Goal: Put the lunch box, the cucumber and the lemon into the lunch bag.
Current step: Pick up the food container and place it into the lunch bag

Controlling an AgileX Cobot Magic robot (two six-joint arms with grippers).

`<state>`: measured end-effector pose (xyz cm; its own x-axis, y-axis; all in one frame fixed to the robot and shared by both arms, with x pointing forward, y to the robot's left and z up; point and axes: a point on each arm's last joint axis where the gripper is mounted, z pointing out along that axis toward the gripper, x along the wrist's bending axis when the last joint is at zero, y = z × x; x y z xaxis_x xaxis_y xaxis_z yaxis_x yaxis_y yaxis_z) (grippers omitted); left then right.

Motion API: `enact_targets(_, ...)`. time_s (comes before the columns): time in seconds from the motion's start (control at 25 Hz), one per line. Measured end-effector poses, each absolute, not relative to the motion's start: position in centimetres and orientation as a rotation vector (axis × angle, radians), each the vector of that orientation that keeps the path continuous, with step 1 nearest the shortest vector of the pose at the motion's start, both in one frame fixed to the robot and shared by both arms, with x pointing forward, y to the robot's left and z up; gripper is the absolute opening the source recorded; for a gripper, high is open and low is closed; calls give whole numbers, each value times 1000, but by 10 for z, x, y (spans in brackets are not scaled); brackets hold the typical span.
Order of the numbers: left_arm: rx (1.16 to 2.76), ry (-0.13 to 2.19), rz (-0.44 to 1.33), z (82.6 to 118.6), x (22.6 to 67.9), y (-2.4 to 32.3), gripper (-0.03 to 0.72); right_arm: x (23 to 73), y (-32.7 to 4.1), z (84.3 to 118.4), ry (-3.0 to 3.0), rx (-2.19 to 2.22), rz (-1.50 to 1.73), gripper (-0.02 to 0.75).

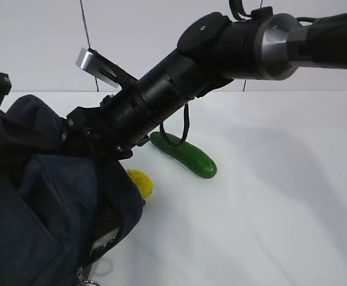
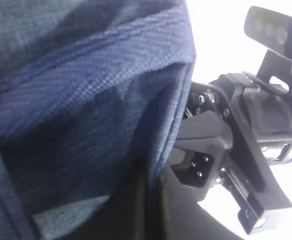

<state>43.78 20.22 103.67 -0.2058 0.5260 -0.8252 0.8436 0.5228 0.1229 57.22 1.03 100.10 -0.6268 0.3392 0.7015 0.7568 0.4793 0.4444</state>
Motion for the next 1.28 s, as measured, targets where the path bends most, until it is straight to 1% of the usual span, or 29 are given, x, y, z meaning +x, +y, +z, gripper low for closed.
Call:
enact_targets(1.08,1118,1851,-463,1037,440,200,-6,570,9,1000,-2254,-823,-1029,365)
enact_targets(1.16,1119,1857,-466,1036,441,200,-6,570,9,999,-2264,-806,-1027,377)
enact_targets(1.28,1126,1859,-464,1034,442,200,-6,569,8,999,-2273,-787,-1021,424)
